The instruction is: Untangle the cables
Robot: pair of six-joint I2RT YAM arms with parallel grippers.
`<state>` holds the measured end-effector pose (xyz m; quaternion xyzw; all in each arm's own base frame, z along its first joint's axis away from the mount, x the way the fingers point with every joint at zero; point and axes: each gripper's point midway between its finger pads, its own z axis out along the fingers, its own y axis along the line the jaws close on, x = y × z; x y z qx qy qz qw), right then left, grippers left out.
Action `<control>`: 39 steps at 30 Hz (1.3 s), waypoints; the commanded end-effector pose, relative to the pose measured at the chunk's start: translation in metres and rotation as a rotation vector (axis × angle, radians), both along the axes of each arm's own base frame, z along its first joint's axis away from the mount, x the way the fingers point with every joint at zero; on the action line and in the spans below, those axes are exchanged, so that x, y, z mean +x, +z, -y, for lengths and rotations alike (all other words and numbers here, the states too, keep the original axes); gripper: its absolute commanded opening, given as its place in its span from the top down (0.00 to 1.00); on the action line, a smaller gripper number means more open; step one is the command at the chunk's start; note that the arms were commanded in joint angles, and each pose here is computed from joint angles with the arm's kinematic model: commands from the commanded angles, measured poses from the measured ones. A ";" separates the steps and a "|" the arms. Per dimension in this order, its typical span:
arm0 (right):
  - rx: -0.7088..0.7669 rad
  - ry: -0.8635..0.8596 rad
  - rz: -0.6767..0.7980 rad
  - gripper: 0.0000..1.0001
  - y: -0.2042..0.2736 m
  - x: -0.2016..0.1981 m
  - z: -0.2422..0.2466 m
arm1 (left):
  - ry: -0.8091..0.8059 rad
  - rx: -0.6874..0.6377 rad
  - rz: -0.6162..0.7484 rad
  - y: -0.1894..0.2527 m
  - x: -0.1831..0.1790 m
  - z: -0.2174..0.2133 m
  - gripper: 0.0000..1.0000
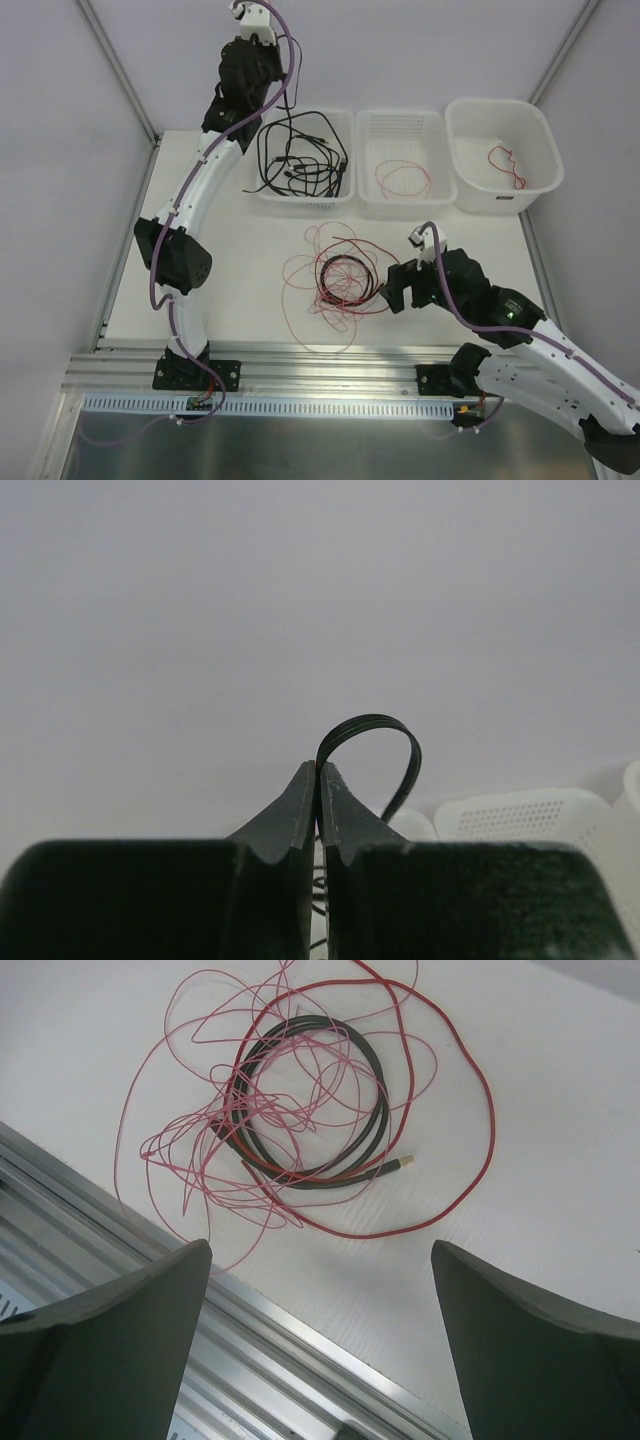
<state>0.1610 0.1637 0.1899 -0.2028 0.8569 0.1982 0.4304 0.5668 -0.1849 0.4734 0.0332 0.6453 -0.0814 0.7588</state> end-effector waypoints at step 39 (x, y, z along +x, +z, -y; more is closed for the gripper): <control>-0.153 -0.301 -0.190 0.06 -0.049 0.032 0.035 | -0.428 -0.202 -0.780 -0.256 -0.273 0.019 0.01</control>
